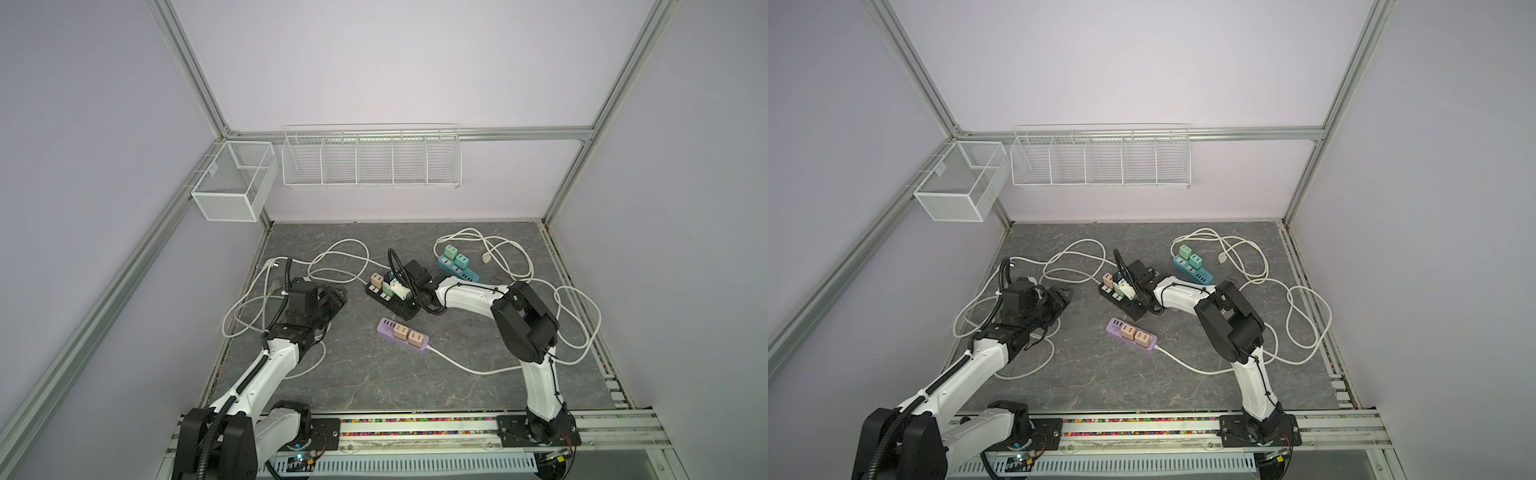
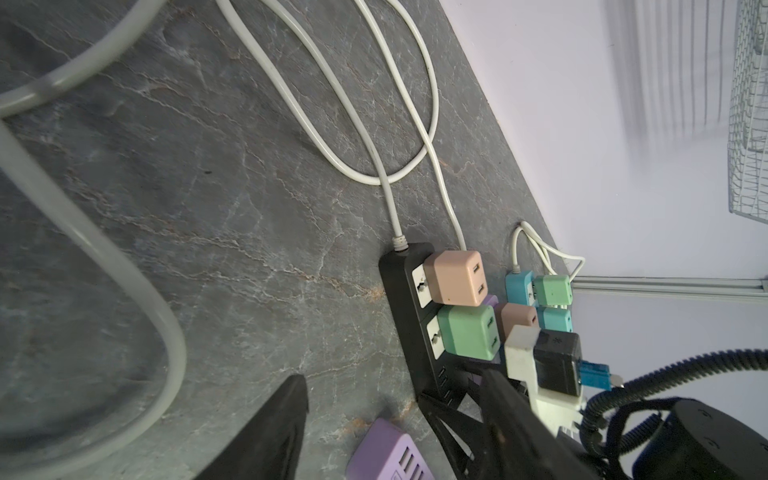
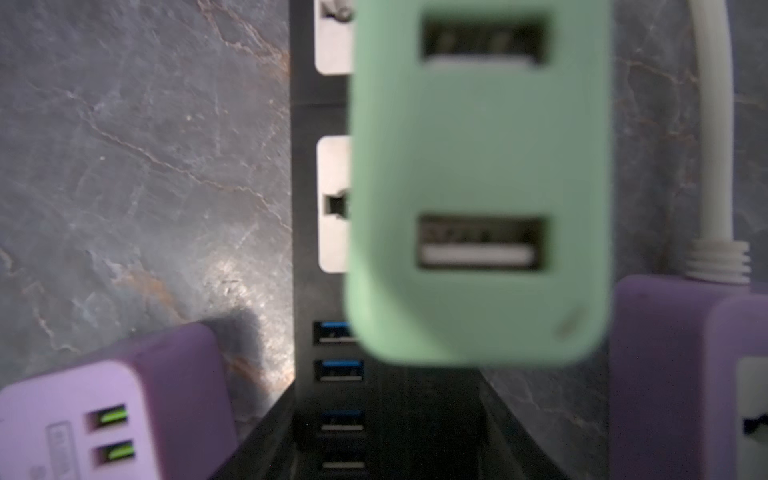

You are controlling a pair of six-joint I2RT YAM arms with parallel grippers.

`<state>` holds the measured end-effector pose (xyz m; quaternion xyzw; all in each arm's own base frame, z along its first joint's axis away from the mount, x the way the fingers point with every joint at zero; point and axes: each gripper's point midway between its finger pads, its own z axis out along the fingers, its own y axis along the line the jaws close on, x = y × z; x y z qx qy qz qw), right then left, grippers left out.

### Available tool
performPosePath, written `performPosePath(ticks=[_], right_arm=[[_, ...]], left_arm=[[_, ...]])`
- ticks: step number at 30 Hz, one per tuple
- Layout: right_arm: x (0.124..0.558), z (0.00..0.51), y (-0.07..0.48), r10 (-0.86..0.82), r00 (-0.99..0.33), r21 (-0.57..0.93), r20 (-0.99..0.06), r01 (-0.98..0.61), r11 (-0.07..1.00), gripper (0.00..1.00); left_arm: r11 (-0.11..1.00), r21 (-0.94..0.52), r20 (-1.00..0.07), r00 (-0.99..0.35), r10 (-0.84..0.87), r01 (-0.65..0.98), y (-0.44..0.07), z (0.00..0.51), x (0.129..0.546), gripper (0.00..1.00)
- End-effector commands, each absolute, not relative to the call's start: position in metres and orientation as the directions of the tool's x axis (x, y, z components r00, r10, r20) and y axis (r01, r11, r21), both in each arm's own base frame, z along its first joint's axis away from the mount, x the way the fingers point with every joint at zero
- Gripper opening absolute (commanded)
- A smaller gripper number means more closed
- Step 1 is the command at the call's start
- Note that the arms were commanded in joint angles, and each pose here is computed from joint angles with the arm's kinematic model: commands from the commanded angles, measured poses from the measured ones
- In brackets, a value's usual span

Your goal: Pull the plug off the socket

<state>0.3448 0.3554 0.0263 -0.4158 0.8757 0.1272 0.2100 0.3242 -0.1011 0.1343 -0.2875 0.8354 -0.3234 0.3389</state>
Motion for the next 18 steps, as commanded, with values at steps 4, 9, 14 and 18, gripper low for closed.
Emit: performPosePath(ticks=[4, 9, 14, 18], right_arm=[[0.346, 0.076, 0.356, -0.647, -0.525, 0.015, -0.553, -0.783, 0.622, 0.76], [0.346, 0.105, 0.355, -0.623, -0.526, 0.022, -0.579, -0.773, 0.634, 0.80], [0.356, 0.125, 0.366, -0.574, -0.556, 0.055, -0.601, -0.746, 0.664, 0.80], [0.366, 0.133, 0.383, -0.549, -0.572, 0.091, -0.610, -0.738, 0.668, 0.78]], left_arm=[[0.607, -0.759, -0.358, -0.626, -0.693, -0.237, -0.112, 0.134, 0.330, 0.67], [0.601, -0.767, -0.344, -0.645, -0.682, -0.226, -0.122, 0.131, 0.339, 0.67], [0.594, -0.777, -0.319, -0.683, -0.657, -0.209, -0.137, 0.125, 0.354, 0.65], [0.603, -0.769, -0.317, -0.692, -0.648, -0.212, -0.144, 0.118, 0.367, 0.61]])
